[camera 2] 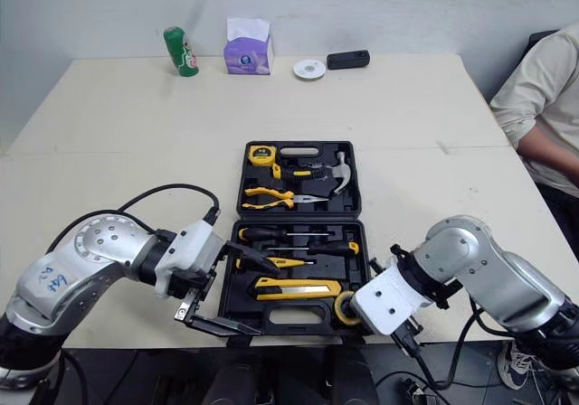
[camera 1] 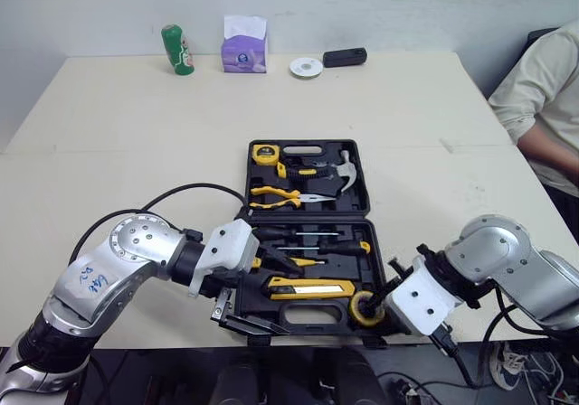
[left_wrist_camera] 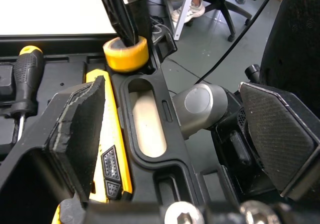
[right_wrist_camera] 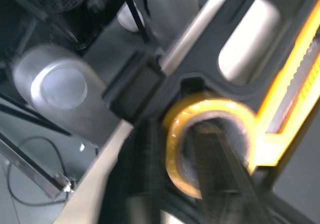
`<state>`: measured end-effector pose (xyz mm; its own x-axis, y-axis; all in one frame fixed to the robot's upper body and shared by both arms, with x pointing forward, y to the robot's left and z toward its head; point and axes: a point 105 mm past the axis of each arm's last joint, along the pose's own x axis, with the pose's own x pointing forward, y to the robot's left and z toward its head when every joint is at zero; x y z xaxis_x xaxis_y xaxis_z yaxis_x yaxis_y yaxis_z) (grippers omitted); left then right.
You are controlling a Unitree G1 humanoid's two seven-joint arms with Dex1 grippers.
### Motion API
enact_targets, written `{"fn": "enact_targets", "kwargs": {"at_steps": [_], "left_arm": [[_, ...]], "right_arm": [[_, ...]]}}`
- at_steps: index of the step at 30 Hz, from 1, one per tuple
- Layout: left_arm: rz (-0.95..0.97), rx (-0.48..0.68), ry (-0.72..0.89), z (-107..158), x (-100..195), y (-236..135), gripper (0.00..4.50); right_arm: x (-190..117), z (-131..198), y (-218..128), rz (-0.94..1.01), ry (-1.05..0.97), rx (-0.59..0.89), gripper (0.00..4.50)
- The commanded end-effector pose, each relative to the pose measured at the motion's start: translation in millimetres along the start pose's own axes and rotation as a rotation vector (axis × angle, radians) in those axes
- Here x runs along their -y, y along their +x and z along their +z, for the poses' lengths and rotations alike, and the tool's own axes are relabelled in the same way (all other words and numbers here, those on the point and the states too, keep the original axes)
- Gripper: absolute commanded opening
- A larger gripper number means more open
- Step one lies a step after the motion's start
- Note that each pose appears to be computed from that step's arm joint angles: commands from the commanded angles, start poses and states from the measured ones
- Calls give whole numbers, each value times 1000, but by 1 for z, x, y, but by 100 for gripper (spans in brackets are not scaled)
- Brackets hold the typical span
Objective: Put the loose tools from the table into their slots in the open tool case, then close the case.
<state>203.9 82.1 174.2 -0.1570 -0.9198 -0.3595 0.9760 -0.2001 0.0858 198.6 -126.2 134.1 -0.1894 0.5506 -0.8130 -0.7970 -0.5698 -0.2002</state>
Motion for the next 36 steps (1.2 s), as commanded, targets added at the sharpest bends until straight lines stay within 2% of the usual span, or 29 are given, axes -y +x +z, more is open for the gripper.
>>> {"fn": "enact_targets", "kwargs": {"at_steps": [1, 7, 10, 13, 14, 20, 36], "left_arm": [[-12, 29, 33, 9, 1, 2, 450], [-23, 33, 25, 9, 2, 2, 450], [-22, 19, 28, 4, 2, 2, 450], [-13, -3, 45, -5, 4, 5, 450], [-4, 4, 45, -6, 3, 7, 450], [6, 23, 40, -2, 2, 9, 450], [-5, 7, 49, 0, 0, 5, 450]], "right_arm": [[-5, 29, -15, 30, 8, 100, 255], [11, 29, -17, -136, 26, 239, 255], [17, 17, -7, -214, 62, 276, 176], [16, 8, 3, -248, 122, 326, 30], [15, 6, 6, -253, 144, 350, 14], [5, -4, 16, -247, 216, 395, 14], [-13, -59, 41, -278, 443, 367, 14]]}}
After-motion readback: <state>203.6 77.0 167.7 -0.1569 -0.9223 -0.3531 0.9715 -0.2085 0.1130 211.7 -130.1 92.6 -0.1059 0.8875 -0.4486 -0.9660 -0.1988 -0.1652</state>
